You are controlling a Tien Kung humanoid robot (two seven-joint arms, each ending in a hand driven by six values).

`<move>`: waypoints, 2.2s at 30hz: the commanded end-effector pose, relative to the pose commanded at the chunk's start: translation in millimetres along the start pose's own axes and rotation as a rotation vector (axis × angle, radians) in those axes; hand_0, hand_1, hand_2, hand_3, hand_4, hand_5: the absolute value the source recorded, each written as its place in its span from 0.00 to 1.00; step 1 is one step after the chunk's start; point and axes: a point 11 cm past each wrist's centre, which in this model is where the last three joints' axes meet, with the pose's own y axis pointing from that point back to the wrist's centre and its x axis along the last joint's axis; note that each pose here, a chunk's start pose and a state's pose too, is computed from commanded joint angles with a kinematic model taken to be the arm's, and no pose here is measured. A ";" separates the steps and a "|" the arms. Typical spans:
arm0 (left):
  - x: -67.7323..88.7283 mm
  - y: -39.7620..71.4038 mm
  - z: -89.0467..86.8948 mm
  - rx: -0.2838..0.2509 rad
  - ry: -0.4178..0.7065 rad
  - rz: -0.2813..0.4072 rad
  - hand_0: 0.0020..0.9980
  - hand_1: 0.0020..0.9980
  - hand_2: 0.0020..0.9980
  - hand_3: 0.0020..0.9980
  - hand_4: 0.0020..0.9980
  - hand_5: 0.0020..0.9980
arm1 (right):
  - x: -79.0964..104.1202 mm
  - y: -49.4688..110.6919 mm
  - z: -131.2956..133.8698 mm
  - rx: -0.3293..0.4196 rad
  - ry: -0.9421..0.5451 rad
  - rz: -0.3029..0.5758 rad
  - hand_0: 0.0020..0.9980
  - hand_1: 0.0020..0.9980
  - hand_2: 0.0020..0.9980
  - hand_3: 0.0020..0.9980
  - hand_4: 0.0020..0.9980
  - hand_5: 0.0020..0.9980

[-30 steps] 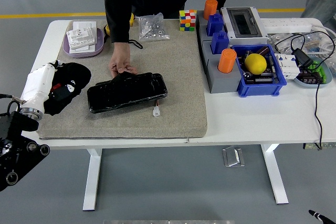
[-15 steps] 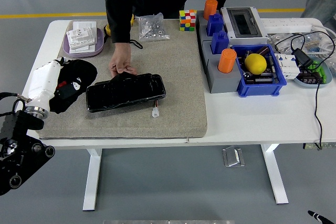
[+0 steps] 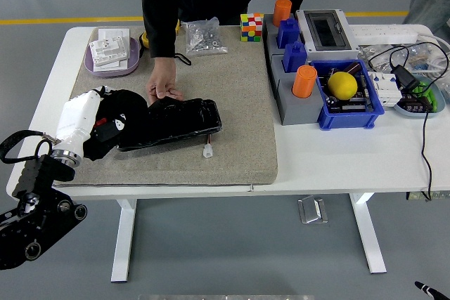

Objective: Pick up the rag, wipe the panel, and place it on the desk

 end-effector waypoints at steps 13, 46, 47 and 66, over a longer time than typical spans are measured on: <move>-17.7 -3.6 25.4 -0.053 0.003 -0.047 0.18 0.06 0.64 0.70 0.42 0.00 | 1.9 0.3 -0.8 0.001 -0.002 0.003 0.78 0.64 0.72 0.64 1.00 0.57; -46.6 -14.0 86.2 -0.168 -0.002 -0.107 0.18 0.06 0.65 0.71 0.42 0.00 | 11.4 3.6 -10.2 0.006 0.018 0.017 0.78 0.64 0.71 0.64 1.00 0.57; -47.0 -14.7 88.5 -0.173 -0.003 -0.107 0.18 0.06 0.65 0.71 0.42 0.00 | 11.8 3.8 -10.8 0.007 0.019 0.018 0.78 0.64 0.71 0.64 1.00 0.57; -59.2 -23.0 120.7 -0.228 -0.032 -0.133 0.18 0.06 0.65 0.71 0.43 0.00 | 14.8 4.7 -12.5 0.006 0.034 0.028 0.78 0.63 0.71 0.64 1.00 0.57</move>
